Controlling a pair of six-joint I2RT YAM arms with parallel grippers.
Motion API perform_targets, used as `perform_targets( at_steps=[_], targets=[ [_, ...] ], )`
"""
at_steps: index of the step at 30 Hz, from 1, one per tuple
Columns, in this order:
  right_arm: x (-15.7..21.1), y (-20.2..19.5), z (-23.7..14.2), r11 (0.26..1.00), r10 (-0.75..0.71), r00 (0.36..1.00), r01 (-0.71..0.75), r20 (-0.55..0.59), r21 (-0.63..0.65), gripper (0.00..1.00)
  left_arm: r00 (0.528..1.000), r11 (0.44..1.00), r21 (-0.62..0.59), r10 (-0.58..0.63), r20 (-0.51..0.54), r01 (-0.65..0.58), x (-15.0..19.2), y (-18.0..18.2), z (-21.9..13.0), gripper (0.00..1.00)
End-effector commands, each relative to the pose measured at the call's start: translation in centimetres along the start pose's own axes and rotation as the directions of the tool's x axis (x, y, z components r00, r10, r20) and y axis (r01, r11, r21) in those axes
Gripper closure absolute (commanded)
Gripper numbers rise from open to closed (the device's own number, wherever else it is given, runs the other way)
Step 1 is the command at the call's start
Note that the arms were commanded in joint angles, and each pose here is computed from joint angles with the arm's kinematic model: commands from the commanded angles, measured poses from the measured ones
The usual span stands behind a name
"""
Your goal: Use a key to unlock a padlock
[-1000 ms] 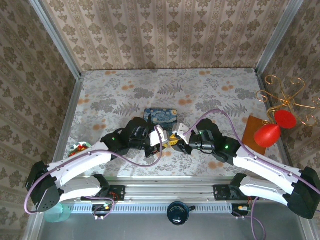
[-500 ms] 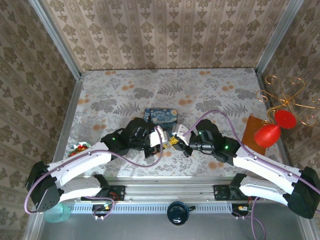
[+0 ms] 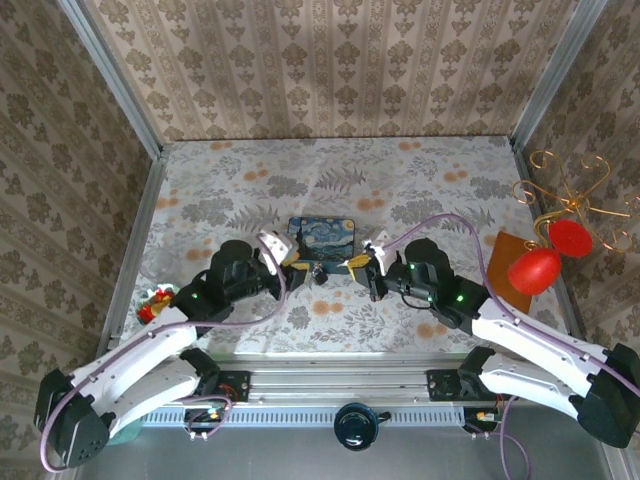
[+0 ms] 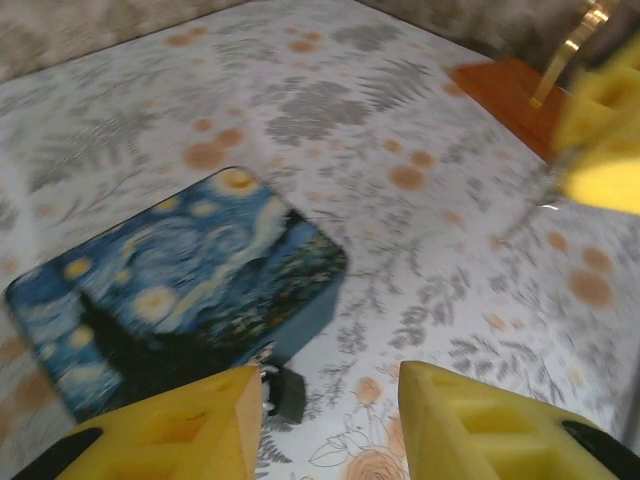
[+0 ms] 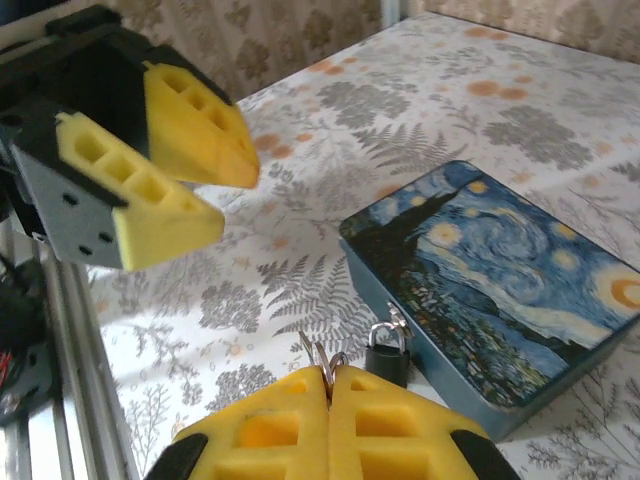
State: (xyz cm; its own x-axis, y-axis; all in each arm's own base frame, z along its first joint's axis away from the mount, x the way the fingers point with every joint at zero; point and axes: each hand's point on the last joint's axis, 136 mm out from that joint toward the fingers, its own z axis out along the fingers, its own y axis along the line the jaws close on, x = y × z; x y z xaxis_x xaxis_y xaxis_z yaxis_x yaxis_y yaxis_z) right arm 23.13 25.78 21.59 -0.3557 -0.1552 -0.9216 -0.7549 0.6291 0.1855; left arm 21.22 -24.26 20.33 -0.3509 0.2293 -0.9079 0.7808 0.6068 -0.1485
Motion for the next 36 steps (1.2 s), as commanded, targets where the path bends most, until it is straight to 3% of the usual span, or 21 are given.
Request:
perform_targets(
  at_steps=[1,4,7,20,26,32,36],
  targets=[
    [-1.1,-2.1,-0.1,0.971,0.208,0.973,-0.218,0.104,0.102,1.0,0.954,0.947,-0.122,-0.301,-0.015,0.297,1.7,2.8,0.7,0.59],
    [-0.2,-2.9,-0.1,0.943,0.29,0.946,-0.308,0.143,0.126,1.0,0.892,0.885,-0.227,-0.438,-0.111,0.406,5.3,3.9,1.7,0.57],
    [0.5,-3.1,0.0,0.928,0.334,0.928,-0.355,0.168,0.117,1.0,0.862,0.857,-0.271,-0.486,-0.144,0.439,7.6,3.7,2.9,0.52],
    [2.8,-2.6,1.0,0.91,0.375,0.915,-0.394,0.149,0.131,1.0,0.854,0.824,-0.427,-0.485,-0.19,0.373,9.8,5.0,9.3,0.45],
    [3.0,-2.9,0.3,0.913,0.361,0.918,-0.384,0.162,0.14,1.0,0.848,0.822,-0.431,-0.49,-0.2,0.373,9.4,4.7,12.4,0.41],
    [3.1,-2.8,0.3,0.914,0.359,0.92,-0.381,0.159,0.141,1.0,0.834,0.765,-0.513,-0.529,-0.157,0.389,9.1,6.1,13.5,0.38],
    [3.2,-2.9,0.3,0.911,0.366,0.916,-0.388,0.162,0.138,1.0,0.834,0.762,-0.523,-0.528,-0.159,0.382,8.9,6.6,14.2,0.37]
  ],
)
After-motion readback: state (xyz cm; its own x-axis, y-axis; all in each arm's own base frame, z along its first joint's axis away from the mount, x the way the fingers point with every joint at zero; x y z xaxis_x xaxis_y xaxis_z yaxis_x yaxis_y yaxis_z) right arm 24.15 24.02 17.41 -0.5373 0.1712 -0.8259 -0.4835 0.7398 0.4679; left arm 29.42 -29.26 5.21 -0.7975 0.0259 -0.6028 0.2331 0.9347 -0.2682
